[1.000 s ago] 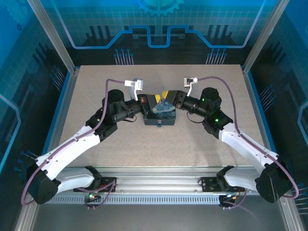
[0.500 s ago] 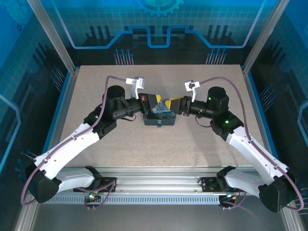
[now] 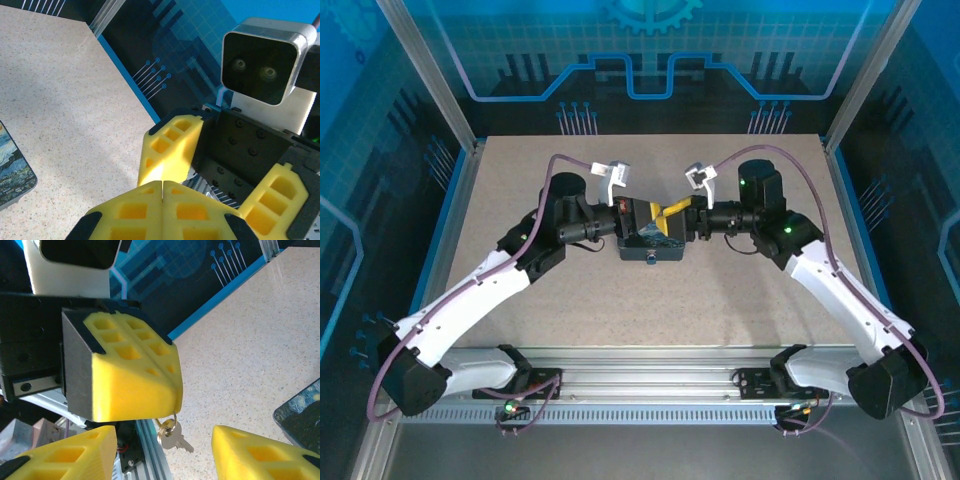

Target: Unlock the padlock with the key

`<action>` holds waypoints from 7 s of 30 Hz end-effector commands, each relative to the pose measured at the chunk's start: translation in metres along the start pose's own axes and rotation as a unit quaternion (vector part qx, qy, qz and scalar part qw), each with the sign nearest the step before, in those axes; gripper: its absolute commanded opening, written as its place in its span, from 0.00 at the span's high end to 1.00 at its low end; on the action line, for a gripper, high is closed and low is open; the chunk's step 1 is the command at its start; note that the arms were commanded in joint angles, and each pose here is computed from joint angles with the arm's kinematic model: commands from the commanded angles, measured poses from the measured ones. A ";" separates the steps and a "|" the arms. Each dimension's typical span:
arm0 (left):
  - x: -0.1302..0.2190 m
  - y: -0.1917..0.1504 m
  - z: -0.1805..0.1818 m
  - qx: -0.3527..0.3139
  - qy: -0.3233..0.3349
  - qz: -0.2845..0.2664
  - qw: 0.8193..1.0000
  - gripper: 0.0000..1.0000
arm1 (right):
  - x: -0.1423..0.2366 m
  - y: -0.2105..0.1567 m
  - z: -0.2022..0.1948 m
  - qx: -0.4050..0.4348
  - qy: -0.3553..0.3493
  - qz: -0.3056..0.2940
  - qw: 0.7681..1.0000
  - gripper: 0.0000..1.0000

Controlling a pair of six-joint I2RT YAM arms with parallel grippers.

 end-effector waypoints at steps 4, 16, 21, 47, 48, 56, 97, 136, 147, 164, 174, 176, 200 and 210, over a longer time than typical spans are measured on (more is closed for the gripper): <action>0.003 0.010 -0.013 -0.007 -0.028 -0.003 1.000 1.00 | -0.001 0.002 0.016 0.026 0.022 0.019 0.999 0.52; 0.004 0.007 -0.015 -0.008 -0.035 0.003 0.999 1.00 | -0.004 0.004 0.017 0.032 0.015 0.035 0.999 0.94; 0.003 0.008 -0.016 -0.007 -0.040 0.004 0.999 1.00 | -0.005 0.004 0.016 0.032 0.013 0.034 0.999 1.00; 0.029 0.013 0.010 0.080 -0.097 -0.066 0.990 0.30 | 0.023 0.028 0.019 -0.028 0.041 -0.145 0.988 1.00; 0.028 0.013 0.009 0.085 -0.103 -0.067 0.989 0.31 | 0.025 0.029 0.021 -0.029 0.045 -0.152 0.987 1.00; 0.022 0.016 0.003 0.106 -0.168 -0.077 0.977 0.37 | 0.023 0.035 0.021 -0.051 0.074 -0.182 0.979 1.00; 0.019 0.022 -0.003 0.091 -0.178 -0.081 0.976 1.00 | 0.000 0.023 0.011 -0.073 0.083 -0.149 0.983 1.00; 0.004 -0.034 -0.007 0.004 -0.129 0.224 0.966 1.00 | 0.015 -0.033 -0.019 -0.086 0.075 -0.056 0.992 0.41; 0.006 -0.023 -0.017 0.001 -0.154 0.178 0.972 1.00 | 0.012 -0.031 0.000 -0.069 0.114 -0.048 0.990 0.53; 0.005 -0.025 -0.015 0.003 -0.152 0.173 0.973 1.00 | 0.018 -0.025 0.018 -0.046 0.137 -0.051 0.988 0.82; 0.003 -0.025 -0.012 0.001 -0.144 0.170 0.975 1.00 | 0.021 -0.027 0.018 -0.042 0.132 -0.050 0.989 0.96; 0.003 -0.025 -0.011 0.003 -0.142 0.169 0.975 1.00 | 0.022 -0.027 0.019 -0.038 0.134 -0.049 0.989 1.00; 0.021 -0.015 0.087 0.179 0.086 0.086 0.976 0.28 | 0.026 0.009 -0.049 0.160 -0.315 -0.065 0.933 1.00; 0.014 -0.007 0.097 0.243 0.097 0.064 0.963 0.27 | 0.001 0.053 -0.039 0.397 -0.441 -0.081 0.801 1.00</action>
Point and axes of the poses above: each hand's point on the last joint's axis, 136 mm out from that joint toward the fingers, its own x axis back along the fingers, its own z axis along the line the jaws close on, y = z × x, the point moved 4 cm from there along x, back along the fingers, and after that the axes turned 12 degrees about -x, right-handed, at the moved point
